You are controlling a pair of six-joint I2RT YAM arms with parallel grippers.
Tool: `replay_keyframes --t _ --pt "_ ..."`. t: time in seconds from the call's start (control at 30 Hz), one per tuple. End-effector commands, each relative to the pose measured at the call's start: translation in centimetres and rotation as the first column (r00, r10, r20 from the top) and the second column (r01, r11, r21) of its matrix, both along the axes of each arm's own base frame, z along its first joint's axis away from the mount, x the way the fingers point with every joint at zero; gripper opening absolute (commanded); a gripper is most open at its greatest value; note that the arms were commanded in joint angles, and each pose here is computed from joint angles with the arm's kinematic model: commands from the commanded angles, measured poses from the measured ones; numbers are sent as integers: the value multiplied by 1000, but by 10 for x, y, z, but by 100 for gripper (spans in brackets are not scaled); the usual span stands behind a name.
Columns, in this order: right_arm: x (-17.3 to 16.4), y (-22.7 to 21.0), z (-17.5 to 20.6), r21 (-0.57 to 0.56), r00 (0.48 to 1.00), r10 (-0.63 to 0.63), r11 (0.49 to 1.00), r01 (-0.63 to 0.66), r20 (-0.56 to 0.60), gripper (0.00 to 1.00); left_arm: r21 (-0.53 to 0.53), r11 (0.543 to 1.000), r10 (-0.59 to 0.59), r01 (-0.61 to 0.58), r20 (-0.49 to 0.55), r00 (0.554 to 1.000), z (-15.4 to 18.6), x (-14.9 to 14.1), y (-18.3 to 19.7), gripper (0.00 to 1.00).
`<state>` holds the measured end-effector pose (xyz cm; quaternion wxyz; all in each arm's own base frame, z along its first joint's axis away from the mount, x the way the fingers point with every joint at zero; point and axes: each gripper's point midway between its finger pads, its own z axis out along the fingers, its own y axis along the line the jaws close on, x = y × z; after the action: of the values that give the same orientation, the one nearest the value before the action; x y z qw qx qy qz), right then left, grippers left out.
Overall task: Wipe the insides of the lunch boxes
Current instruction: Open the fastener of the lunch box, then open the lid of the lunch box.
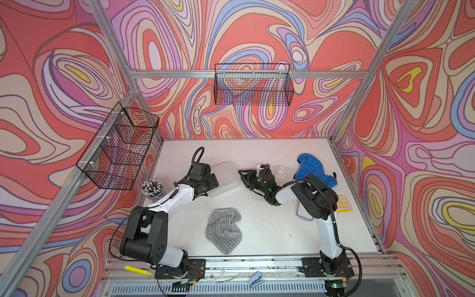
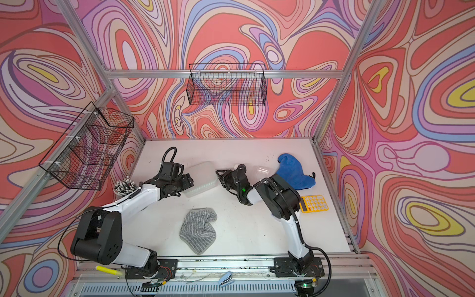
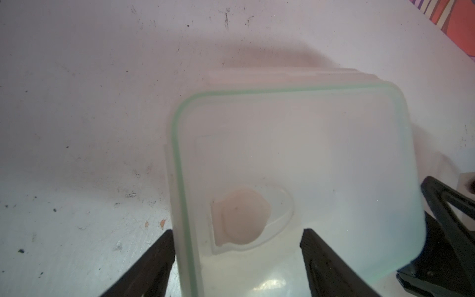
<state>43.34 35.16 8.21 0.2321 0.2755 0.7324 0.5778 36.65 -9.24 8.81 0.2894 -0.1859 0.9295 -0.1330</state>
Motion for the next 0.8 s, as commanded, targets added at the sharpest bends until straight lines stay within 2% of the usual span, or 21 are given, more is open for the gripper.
replay_keyframes --t 0.0,0.2,0.5,0.77 --pt "-8 7 17 28 999 32 999 -33 29 42 -2 999 -48 48 6 999 6 -2 -7 81" --pt "-10 5 6 35 999 31 999 -31 -5 54 -40 995 -92 95 55 994 15 6 -14 82" --pt "-2 3 19 25 998 40 999 -41 48 55 -38 989 -142 146 93 985 22 17 -10 84" --pt "4 2 26 28 996 38 999 -40 84 53 -60 985 -155 161 84 984 20 26 -7 84"
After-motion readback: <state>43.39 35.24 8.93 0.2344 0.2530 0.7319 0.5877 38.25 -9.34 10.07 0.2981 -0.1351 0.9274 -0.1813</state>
